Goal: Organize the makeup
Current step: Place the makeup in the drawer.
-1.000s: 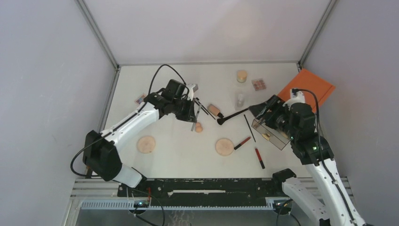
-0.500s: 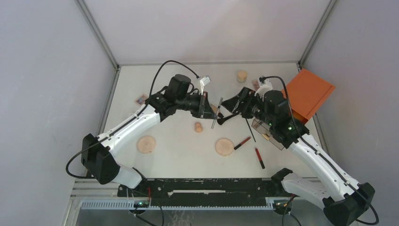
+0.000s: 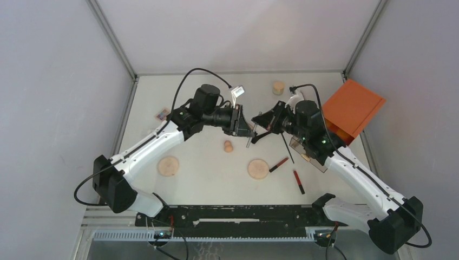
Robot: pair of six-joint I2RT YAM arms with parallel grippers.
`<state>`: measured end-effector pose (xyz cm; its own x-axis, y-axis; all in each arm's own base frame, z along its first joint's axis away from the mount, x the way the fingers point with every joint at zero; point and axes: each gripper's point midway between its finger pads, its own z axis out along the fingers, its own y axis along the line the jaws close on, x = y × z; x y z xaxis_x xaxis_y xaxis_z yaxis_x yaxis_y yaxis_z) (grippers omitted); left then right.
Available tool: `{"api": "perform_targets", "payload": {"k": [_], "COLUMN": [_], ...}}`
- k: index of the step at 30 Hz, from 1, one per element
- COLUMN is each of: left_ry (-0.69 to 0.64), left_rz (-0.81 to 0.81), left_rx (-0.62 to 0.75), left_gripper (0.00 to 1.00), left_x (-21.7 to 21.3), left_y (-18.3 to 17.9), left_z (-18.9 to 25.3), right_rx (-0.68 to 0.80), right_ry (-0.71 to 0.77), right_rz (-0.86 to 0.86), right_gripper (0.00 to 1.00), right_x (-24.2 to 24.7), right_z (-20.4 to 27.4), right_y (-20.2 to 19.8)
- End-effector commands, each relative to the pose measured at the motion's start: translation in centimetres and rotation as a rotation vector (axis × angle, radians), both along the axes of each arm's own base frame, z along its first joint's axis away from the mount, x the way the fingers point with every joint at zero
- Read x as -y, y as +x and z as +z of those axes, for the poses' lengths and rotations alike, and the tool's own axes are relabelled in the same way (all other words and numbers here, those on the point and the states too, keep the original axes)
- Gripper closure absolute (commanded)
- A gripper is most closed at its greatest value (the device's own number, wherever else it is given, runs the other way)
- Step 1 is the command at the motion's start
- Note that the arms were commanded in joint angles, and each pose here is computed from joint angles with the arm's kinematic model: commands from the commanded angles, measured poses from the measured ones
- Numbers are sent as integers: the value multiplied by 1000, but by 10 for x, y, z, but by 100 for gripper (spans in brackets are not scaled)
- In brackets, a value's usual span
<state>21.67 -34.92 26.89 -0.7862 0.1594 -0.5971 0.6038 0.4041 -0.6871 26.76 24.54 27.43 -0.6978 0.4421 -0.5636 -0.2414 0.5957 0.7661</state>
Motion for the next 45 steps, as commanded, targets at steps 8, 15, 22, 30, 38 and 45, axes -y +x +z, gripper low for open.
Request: {"api": "perform_targets", "payload": {"k": [8,15,22,30,38,45], "left_ry": [160,277,538,627,707,678], "left_rz": [49,335,599,724,932,1135], "left_rx": [193,63,-18,-71,-61,-159], "left_gripper": [25,25,17,11,15,18], "left_x": [-42,-98,-149,-149,-164,-185], "left_y": [12,74,128,181,243,294], "left_z": [23,-11,-65,-106,-130,-149], "right_rx": [159,86,-55,-133,-105,-26], "right_ry": [-132,-353,-423,-438,-459,-451], "right_rz": [-411,-657,-641,-615,-658,-666], "right_gripper": [100,100,100,63,32,32], "right_x": [131,223,233,231,239,240], "right_z": [49,32,-5,-35,-25,-5], "right_y": [-9,-37,-31,-23,-26,-25]}}
